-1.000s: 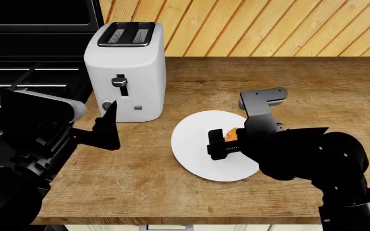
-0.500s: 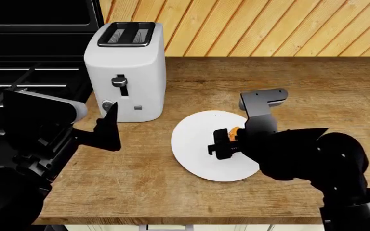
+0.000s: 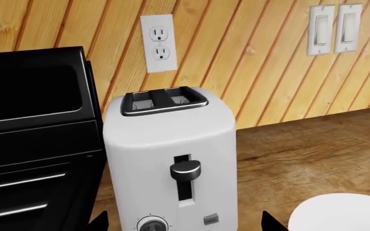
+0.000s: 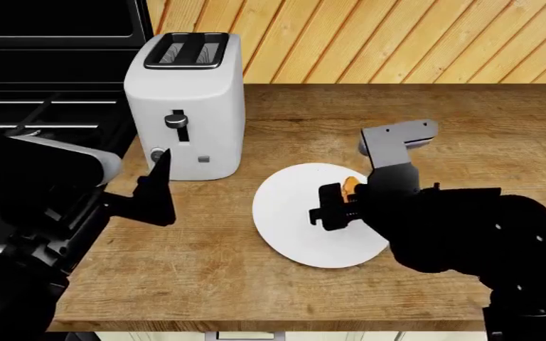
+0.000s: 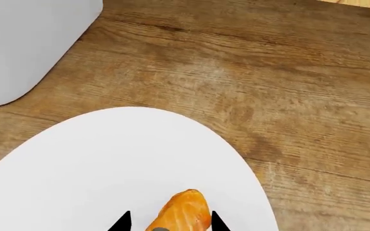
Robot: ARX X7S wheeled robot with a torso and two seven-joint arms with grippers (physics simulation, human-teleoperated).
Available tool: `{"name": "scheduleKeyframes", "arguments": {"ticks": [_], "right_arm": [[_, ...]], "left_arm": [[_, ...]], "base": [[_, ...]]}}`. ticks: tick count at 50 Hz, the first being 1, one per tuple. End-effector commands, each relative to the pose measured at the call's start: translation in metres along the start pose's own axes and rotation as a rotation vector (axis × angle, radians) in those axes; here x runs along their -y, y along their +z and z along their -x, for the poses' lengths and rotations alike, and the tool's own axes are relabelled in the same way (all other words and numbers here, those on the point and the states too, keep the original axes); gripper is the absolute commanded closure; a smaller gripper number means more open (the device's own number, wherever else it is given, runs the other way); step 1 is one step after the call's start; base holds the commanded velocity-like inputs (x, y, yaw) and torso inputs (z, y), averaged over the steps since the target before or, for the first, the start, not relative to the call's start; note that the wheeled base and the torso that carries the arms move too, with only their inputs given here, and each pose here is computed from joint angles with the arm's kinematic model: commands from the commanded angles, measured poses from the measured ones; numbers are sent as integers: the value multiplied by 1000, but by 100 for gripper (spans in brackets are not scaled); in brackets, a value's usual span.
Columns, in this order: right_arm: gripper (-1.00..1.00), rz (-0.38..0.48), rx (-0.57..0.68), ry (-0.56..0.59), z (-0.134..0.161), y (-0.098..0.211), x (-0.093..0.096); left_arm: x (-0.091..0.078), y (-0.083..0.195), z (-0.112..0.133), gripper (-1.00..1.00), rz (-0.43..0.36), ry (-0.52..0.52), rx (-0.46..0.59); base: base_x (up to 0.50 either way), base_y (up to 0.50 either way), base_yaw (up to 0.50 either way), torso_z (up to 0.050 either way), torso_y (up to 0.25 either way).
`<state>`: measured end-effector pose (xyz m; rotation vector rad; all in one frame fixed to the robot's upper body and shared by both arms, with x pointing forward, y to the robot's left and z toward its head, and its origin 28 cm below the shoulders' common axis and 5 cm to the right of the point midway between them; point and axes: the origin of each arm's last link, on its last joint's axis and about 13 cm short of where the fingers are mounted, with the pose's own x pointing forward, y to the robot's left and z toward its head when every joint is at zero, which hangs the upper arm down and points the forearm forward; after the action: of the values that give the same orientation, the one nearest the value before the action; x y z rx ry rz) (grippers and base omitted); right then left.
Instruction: Frozen meat rests on a plate on the counter. Retrieve the meat and place it in a pot on a burner. Then turn the burner on.
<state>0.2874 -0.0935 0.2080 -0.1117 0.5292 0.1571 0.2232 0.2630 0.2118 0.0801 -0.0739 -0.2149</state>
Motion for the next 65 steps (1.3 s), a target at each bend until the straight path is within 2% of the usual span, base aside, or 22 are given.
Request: {"name": "scheduleKeyframes", "arguments": {"ticks": [1,15,31,45,57,65], "right_arm": [[100,30,96,-16,21,2,-3],[100,101,261,-2,36,3,-4],[100,179,485,64,50,8,6],[100,177,499,86,54,9,5],[100,188,504,93,57,9,5],[100,197,523,100,57,10,4]], "left_arm": [[2,7,9,-100,-10,-1,27],[5,15,15,-100,-28,-5,46],[7,21,20,-100,-46,1,53],[7,21,22,-100,-48,3,56],[7,21,23,-100,-50,5,57],[6,20,23,-100,-48,6,54]], "base": [[0,0,0,0,0],[0,0,0,0,0],[0,0,0,0,0],[0,0,0,0,0],[-430,126,0,0,0],[0,62,0,0,0]]}}
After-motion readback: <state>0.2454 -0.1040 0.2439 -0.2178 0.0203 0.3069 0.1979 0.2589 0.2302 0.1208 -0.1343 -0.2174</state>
